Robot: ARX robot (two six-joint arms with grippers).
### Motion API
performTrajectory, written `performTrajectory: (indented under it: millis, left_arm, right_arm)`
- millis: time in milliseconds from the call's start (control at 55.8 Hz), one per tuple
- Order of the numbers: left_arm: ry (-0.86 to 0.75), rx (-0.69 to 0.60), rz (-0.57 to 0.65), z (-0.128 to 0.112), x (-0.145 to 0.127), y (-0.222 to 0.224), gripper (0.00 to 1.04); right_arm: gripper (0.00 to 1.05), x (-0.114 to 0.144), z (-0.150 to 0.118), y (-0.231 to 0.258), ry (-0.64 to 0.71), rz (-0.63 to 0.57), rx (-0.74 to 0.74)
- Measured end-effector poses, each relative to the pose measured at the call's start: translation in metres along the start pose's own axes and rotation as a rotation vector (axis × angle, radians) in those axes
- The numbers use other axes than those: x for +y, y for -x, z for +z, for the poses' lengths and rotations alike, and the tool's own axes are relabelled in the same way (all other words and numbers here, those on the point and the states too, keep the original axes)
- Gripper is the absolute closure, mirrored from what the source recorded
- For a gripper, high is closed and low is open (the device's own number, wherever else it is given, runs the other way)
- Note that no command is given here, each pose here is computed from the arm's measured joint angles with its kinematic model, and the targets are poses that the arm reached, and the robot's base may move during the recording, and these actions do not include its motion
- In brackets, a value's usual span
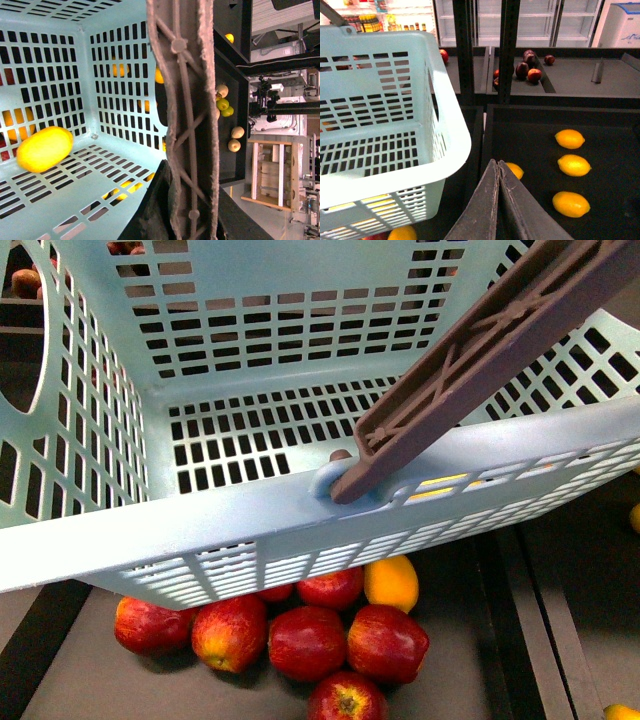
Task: Pick lemon and mango into basket
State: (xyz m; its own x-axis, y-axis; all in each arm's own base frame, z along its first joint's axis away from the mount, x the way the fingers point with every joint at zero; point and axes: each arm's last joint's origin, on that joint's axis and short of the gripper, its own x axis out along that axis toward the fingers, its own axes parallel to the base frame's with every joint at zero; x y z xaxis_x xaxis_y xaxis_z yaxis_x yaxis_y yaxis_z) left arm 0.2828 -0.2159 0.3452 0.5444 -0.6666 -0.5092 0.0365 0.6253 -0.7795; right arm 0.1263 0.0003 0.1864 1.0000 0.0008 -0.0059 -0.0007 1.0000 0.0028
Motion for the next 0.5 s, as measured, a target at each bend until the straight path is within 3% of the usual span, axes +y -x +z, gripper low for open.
performTrajectory:
  millis: [323,502]
  left_arm:
    - [0.001,0.0,0.0,0.0,0.0,0.0,0.98]
    - [-0.011,0.014,-0.008,-0.0037,-0.0023,-0.0008,0.98]
  right_arm:
    - [0.47,0.0,0.0001,0.0004,0.0,0.0,-0.003]
    - [0.07,-0.0001,0.0002,0.0006,-0.001,-0.005,-0.005]
